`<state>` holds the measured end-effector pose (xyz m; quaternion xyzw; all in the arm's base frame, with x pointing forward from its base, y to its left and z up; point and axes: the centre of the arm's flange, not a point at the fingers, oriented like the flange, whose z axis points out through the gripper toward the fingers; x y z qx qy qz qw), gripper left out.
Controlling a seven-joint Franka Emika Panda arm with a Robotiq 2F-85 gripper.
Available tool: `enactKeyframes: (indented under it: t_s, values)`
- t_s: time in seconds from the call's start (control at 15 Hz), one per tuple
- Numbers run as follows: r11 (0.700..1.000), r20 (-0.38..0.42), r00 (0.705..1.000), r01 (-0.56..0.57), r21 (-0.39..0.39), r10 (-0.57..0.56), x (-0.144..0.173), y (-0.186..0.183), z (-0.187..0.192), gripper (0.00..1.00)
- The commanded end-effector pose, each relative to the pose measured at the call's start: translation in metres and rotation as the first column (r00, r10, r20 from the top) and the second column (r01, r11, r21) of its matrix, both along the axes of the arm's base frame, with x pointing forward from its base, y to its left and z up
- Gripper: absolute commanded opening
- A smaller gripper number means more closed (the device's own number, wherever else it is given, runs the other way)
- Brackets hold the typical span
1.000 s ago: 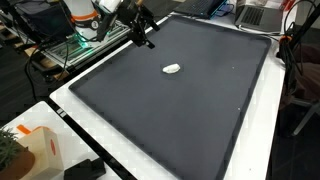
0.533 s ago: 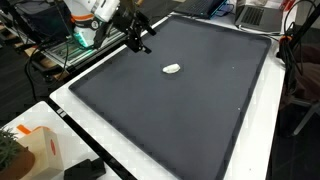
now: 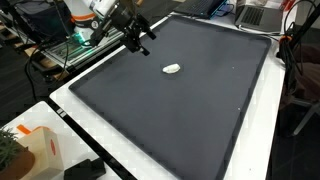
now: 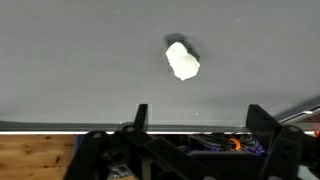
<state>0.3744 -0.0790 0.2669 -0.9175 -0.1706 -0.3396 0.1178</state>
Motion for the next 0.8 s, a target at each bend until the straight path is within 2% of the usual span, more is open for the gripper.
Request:
enactKeyframes:
  t_s: [0.0,0.33,0.47,0.73]
  values:
    - [1.0,0.0,1.0,-0.001,-0.001,0.001,0.0,0.0,0.0,1.0]
    - [1.0,0.007,1.0,0.018,0.0,-0.018,0.001,0.012,-0.004,1.0]
    - [0.998,-0.008,0.999,0.043,-0.046,-0.043,0.001,0.021,0.006,1.0]
    - [0.987,-0.058,0.998,0.022,-0.161,-0.032,-0.001,0.042,0.047,1.0]
